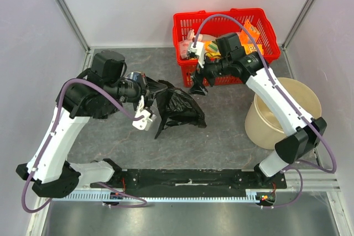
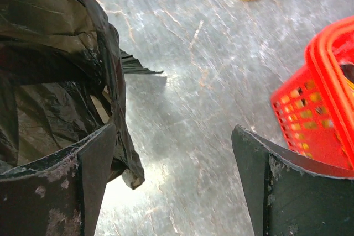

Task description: Put the trash bags into the trash bin

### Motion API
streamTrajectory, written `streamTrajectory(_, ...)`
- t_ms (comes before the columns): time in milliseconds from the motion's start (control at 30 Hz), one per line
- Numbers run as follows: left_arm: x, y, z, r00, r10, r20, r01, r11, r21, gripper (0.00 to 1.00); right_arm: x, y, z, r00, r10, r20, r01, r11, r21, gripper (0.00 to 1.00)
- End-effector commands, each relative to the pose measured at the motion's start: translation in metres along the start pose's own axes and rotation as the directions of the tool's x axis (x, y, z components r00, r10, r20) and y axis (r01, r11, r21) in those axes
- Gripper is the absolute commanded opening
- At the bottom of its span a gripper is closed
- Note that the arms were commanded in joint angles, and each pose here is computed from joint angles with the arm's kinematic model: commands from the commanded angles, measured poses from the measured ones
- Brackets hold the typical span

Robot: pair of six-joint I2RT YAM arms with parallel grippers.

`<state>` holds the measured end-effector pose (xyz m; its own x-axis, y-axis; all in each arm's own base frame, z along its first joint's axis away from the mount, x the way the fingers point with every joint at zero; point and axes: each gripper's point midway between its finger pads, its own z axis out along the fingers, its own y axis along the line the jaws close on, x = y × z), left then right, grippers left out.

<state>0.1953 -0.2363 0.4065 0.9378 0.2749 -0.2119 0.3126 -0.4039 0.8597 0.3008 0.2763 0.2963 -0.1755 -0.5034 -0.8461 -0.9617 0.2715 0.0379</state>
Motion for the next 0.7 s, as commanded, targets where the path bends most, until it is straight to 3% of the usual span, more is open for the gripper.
streamTrajectory(0, 0.0, 0.015, 0.002, 0.998, 0.055, 0.01, -0.054, 0.997, -0.051, 0.02, -0.013, 0.021, 0.016, 0.998, 0.004, 0.068, 0.005, 0.991, -0.13, 0.92)
streamTrajectory(467, 0.003, 0.04, 0.005, 0.998, 0.059, 0.012, -0.057, 0.991, -0.123, 0.02, 0.008, 0.065, 0.06, 1.0, 0.017, 0.007, -0.014, 0.95, -0.311, 0.94)
streamTrajectory(500, 0.003, 0.042, 0.005, 0.999, 0.048, 0.013, -0.046, 0.991, -0.13, 0.02, 0.012, 0.063, 0.065, 1.0, 0.017, -0.008, -0.019, 0.952, -0.306, 0.91)
streamTrajectory(667, 0.014, 0.027, 0.005, 0.998, 0.041, -0.045, -0.044, 0.995, -0.085, 0.02, 0.02, 0.042, 0.07, 0.998, 0.0, -0.06, -0.012, 0.98, -0.199, 0.41)
